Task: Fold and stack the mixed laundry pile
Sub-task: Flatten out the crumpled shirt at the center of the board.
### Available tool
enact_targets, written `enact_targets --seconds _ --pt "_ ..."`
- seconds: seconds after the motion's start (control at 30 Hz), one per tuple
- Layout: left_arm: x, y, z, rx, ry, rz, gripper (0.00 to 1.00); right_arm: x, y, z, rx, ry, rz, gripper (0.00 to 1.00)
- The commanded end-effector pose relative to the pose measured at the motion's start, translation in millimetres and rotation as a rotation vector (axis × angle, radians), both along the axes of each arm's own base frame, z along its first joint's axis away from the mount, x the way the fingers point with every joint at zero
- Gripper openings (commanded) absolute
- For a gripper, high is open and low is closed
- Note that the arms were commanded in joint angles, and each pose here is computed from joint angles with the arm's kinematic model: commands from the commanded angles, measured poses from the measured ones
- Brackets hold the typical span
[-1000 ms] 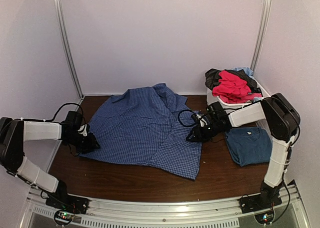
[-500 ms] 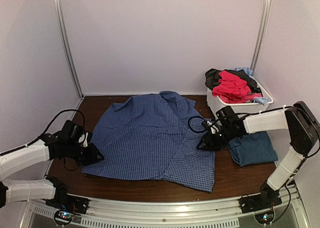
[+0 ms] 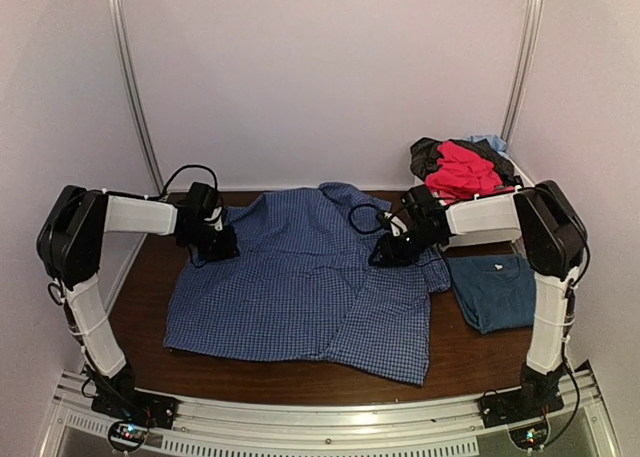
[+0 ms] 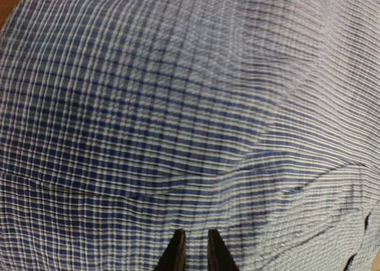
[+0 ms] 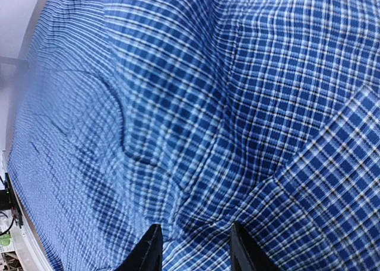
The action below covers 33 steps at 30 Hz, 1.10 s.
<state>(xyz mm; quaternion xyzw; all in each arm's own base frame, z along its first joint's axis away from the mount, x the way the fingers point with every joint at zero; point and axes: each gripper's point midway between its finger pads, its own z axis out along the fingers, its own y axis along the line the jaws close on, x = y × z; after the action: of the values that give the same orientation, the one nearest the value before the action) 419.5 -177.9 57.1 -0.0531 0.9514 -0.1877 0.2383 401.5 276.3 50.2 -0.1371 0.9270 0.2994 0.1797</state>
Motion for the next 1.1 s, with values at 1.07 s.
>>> enact_targets --seconds 1.07 --pt "-53 89 45 -0.025 -0.106 0.105 0.47 11 -62 18 -0.119 -0.045 -0.074 0.55"
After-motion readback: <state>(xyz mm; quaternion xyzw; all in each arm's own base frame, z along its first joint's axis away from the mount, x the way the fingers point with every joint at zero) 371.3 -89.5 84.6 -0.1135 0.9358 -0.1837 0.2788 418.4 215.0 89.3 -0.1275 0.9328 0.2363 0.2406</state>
